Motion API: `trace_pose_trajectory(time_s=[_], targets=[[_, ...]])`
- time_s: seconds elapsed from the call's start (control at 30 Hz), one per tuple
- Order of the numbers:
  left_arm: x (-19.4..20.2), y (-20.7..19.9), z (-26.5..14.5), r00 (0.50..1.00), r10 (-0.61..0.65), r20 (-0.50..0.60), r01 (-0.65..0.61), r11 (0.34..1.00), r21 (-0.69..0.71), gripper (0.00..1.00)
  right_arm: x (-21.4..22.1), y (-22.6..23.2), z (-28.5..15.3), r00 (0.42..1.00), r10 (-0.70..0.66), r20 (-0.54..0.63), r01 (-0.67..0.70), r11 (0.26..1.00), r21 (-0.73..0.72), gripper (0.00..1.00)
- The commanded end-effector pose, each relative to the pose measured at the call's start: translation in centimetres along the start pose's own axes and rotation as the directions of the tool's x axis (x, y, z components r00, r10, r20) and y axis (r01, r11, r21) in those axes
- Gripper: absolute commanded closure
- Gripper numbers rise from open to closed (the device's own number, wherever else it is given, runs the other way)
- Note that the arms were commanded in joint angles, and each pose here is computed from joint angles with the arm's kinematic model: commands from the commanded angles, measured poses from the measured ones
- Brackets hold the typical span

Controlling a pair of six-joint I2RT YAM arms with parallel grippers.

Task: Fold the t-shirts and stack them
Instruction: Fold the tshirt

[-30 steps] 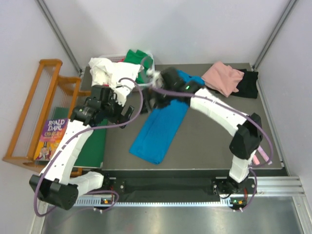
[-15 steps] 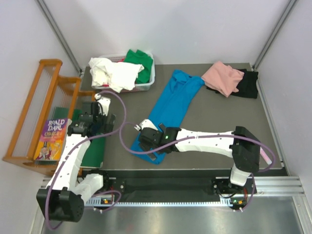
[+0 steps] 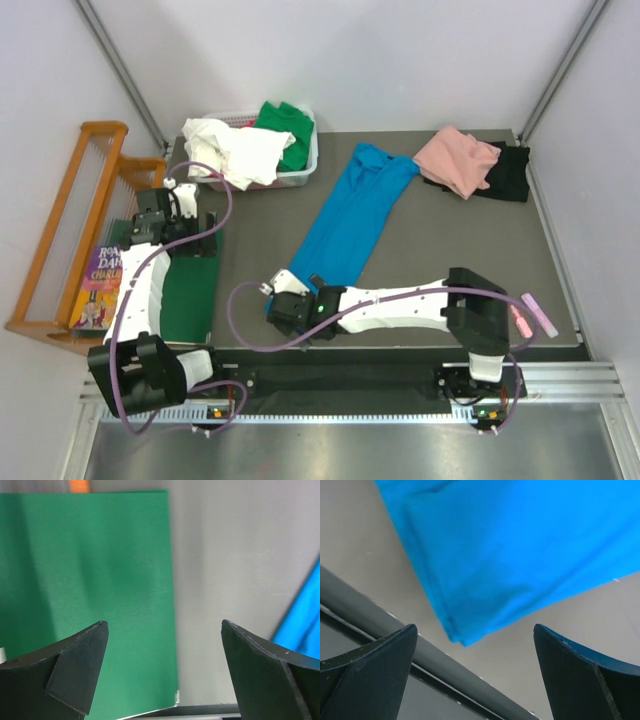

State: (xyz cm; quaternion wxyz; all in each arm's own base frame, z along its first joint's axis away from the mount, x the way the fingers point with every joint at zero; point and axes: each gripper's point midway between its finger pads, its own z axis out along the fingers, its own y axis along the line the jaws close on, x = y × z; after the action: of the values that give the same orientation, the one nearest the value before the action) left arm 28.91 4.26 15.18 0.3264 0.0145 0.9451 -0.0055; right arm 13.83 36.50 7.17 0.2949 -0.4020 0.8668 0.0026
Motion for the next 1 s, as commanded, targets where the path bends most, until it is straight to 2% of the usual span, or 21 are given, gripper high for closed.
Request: trace_pose_trajectory(time_s=[0.0, 0.37, 0.6, 0.97], targets=[[-1.4, -1.2, -0.3, 0.999, -0.006, 0.036, 0.004, 0.997, 0.077, 0.01, -2.0, 2.6, 0.1, 0.997, -0.053, 0.051, 0.053, 0.999, 0.000, 0.00], [0.0, -1.3, 0.4, 1.000, 0.015, 0.001, -0.015, 0.996, 0.087, 0.01, -3.8, 5.0, 1.9, 0.990, -0.133, 0.044, 0.133, 0.991, -0.009, 0.00], [-0.1, -1.1, -0.1, 0.999, 0.027, 0.021, -0.028, 0.997, 0.073, 0.01, -4.3, 4.6, 3.8, 0.994, -0.102, 0.038, 0.103, 0.994, -0.034, 0.00], [-0.1, -0.8, -0.3, 0.999, 0.045, 0.027, -0.046, 0.997, 0.057, 0.01, -3.7, 1.6, 6.2, 0.999, -0.032, -0.011, 0.032, 0.999, -0.022, 0.16]])
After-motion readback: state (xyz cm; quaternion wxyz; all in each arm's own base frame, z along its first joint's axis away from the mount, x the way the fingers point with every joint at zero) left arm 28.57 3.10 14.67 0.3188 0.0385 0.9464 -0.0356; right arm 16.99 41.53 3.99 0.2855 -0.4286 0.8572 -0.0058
